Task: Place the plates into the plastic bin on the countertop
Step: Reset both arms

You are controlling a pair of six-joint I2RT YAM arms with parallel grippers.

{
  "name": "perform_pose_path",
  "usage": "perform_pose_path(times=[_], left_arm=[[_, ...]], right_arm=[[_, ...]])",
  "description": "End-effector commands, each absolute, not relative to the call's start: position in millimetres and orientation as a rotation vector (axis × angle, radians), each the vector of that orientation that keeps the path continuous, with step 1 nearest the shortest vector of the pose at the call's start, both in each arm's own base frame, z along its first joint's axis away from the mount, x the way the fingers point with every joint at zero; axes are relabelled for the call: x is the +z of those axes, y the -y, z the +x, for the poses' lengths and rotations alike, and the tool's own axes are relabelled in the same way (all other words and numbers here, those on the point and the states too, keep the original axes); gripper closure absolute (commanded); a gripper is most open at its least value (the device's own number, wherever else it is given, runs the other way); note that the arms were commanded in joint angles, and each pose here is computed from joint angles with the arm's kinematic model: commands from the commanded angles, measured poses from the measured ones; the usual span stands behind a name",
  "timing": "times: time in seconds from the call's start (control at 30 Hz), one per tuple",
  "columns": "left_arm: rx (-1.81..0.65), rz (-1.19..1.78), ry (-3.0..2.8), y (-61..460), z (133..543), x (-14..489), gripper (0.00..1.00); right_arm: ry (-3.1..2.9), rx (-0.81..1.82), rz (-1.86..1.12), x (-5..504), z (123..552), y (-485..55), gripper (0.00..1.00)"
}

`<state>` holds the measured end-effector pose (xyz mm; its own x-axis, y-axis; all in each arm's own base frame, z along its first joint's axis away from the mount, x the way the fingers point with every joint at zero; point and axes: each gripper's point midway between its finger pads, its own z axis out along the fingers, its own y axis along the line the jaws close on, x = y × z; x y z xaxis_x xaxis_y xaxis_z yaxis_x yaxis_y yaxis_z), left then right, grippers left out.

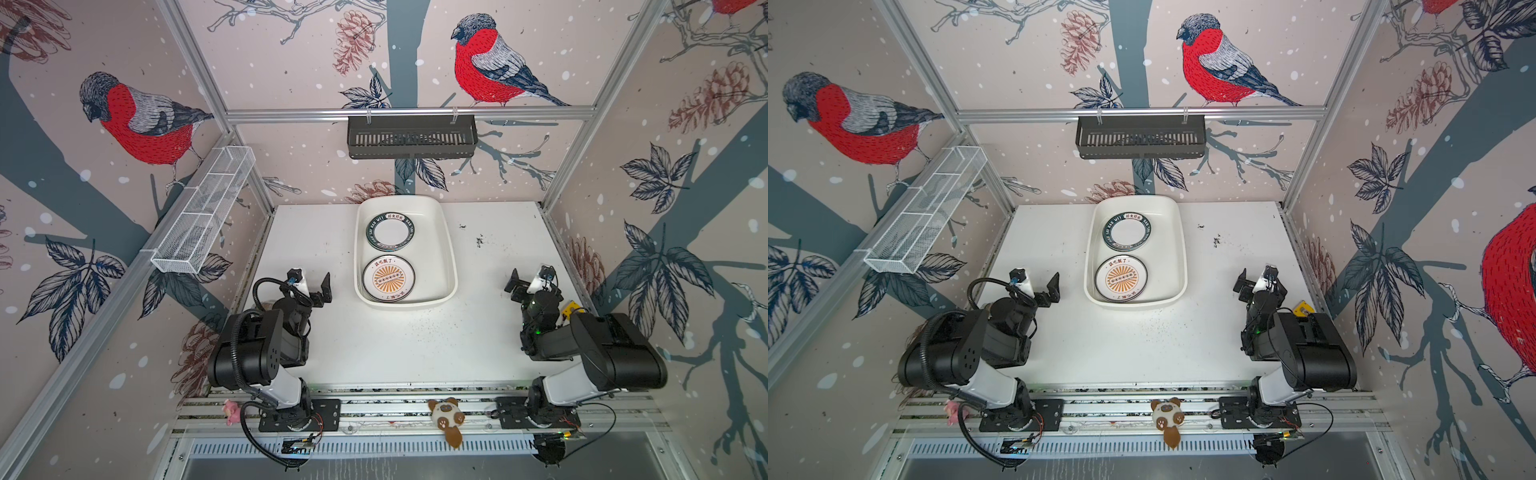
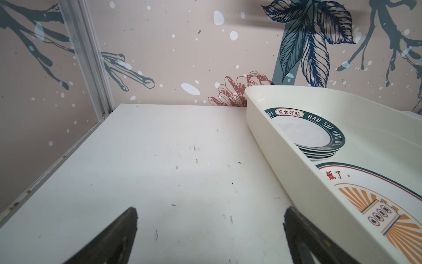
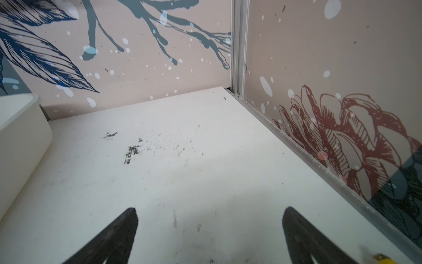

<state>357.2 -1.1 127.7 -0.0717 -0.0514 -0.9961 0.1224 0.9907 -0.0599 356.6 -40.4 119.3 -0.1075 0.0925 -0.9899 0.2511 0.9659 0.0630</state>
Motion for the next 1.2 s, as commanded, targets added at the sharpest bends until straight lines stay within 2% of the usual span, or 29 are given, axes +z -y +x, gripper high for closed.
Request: perform_pose_path(times=[0.0, 0.27, 1.17], left_arm=[[-0.138, 0.074, -1.638, 2, 369, 134, 0.01], [-0.126, 0.076, -1.643, 4, 371, 133, 0.01], [-0.121, 0.078, -1.648, 4, 372, 132, 0.01]], right_arm=[[-1.637, -0.126, 0.218, 132, 363, 35, 0.0], [-1.655, -0.118, 0.129, 131, 368, 19, 0.0], [-1.665, -0.095, 0.12, 129, 371, 18, 0.0]])
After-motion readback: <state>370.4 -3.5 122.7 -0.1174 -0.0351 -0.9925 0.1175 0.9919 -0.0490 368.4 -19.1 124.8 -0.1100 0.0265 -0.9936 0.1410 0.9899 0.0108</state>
